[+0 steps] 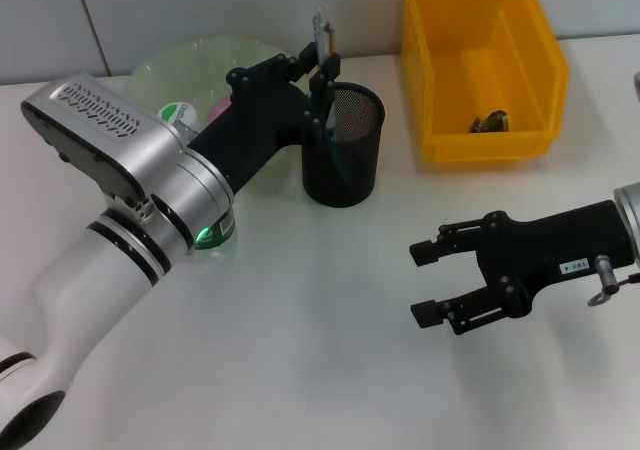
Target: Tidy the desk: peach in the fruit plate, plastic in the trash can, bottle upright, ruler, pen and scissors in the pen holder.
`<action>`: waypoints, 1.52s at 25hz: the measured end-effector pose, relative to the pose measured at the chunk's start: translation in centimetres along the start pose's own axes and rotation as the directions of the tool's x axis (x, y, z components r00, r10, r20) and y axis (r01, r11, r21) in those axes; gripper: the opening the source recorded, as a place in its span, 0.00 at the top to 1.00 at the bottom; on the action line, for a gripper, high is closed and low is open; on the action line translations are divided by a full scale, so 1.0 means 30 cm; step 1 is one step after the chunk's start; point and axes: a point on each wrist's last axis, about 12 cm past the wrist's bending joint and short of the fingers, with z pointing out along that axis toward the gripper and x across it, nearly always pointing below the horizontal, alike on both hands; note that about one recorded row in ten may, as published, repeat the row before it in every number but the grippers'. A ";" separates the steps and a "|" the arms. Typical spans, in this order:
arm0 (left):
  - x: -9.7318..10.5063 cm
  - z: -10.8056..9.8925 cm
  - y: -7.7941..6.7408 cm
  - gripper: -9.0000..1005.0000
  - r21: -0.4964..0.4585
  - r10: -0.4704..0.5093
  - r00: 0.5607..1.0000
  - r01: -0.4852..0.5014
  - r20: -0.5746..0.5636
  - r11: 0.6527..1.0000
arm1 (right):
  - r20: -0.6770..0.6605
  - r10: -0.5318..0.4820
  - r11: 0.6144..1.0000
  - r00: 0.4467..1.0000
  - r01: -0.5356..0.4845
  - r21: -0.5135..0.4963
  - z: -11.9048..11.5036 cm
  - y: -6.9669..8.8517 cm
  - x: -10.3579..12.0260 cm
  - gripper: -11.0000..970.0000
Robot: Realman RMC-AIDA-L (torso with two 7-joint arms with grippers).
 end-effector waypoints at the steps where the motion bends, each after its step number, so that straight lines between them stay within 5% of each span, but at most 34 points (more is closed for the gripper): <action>1: -0.001 0.001 -0.002 0.74 0.003 0.001 1.000 -0.001 0.000 1.000 | 0.000 -0.003 1.000 1.000 0.003 0.000 0.002 -0.002 -0.005 0.15; 17: -0.002 0.004 -0.001 0.73 0.005 -0.024 1.000 0.024 0.001 1.000 | -0.001 -0.015 1.000 1.000 0.015 -0.004 0.008 -0.009 -0.022 0.15; 29: -0.013 -0.002 -0.023 0.39 0.033 -0.062 0.998 0.061 0.024 0.998 | -0.001 -0.019 1.000 1.000 0.019 -0.004 0.007 -0.010 -0.025 0.15; 33: -0.027 -0.064 -0.063 0.33 0.191 -0.155 0.987 0.145 0.037 0.971 | 0.003 -0.024 1.000 1.000 0.024 0.002 0.000 -0.011 -0.025 0.15; 38: -0.038 -0.158 -0.033 0.33 0.245 -0.219 0.976 0.213 -0.001 0.946 | 0.011 -0.030 0.999 0.999 0.030 0.014 -0.011 -0.011 -0.024 0.15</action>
